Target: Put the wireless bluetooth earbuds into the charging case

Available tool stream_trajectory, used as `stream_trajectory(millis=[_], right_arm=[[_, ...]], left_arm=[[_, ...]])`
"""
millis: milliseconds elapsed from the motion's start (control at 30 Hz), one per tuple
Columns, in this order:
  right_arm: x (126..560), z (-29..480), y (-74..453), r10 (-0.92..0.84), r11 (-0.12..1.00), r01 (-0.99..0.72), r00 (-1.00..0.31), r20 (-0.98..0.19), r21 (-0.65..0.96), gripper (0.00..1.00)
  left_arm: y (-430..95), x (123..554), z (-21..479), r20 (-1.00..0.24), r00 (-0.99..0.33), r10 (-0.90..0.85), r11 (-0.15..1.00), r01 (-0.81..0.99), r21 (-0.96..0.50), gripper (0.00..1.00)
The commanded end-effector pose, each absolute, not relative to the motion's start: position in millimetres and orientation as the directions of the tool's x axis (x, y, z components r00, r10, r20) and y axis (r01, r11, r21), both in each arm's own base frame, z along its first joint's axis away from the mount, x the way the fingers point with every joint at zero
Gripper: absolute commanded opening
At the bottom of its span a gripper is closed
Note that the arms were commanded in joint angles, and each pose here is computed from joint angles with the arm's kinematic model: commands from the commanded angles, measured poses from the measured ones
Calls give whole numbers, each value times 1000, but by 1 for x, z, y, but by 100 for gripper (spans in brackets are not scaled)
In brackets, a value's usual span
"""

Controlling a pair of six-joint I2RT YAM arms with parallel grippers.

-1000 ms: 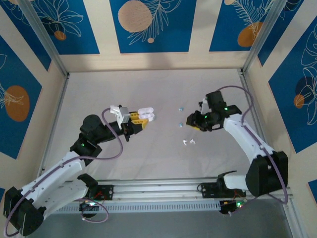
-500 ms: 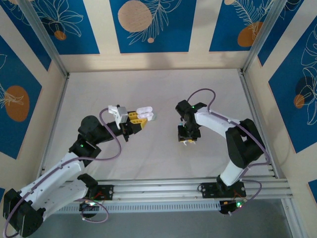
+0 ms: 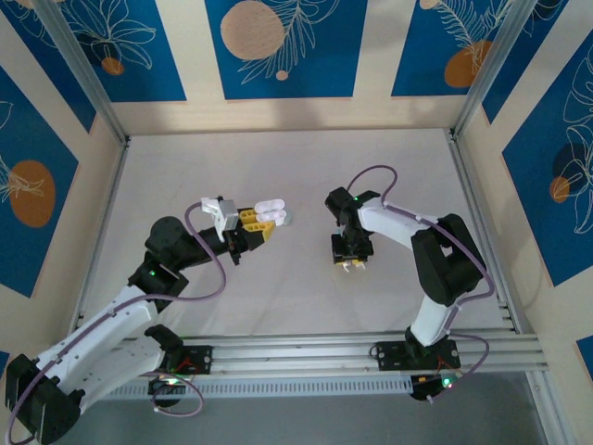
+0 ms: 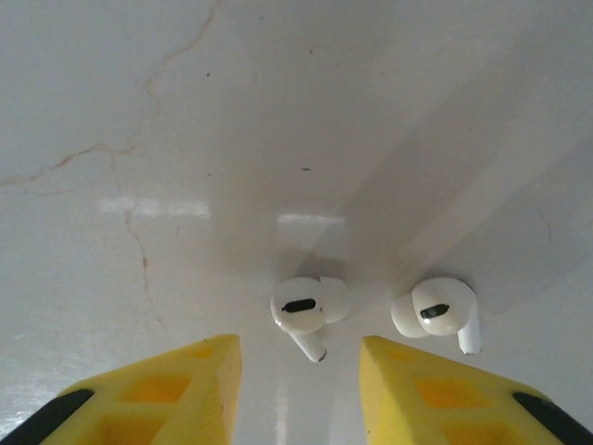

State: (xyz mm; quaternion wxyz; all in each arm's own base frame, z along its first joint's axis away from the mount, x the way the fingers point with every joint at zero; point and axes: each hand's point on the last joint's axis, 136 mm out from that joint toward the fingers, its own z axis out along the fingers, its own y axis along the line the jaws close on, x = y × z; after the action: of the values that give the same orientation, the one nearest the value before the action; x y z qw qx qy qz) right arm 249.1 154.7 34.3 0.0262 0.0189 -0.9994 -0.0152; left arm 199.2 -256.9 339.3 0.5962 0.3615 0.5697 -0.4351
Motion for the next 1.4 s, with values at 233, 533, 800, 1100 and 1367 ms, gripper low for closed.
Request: stream_trajectory(millis=[233,533,800,1100,1367], right_arm=[[259,25,155,-40,999,-39,-998,56,21,38],[259,17,153,-39,999,-38,-997,70,24,34],[258,10,153,-42,999,-40,-996,84,27,29],[253,10,155,-37,999,-34,-994,100,25,30],[250,1,156,-27,999,-22,-992,123,38,31]], left_arm=[[-255,196,350,-993,6,-117,365,930,-37,19],[-256,196,348,-994,-4,-110,363,931,-44,19],[-256,198,348,-994,-7,-110,368,929,-48,19],[-256,199,346,-994,-15,-104,370,928,-52,19],[-256,199,344,-995,-18,-101,370,927,-55,19]])
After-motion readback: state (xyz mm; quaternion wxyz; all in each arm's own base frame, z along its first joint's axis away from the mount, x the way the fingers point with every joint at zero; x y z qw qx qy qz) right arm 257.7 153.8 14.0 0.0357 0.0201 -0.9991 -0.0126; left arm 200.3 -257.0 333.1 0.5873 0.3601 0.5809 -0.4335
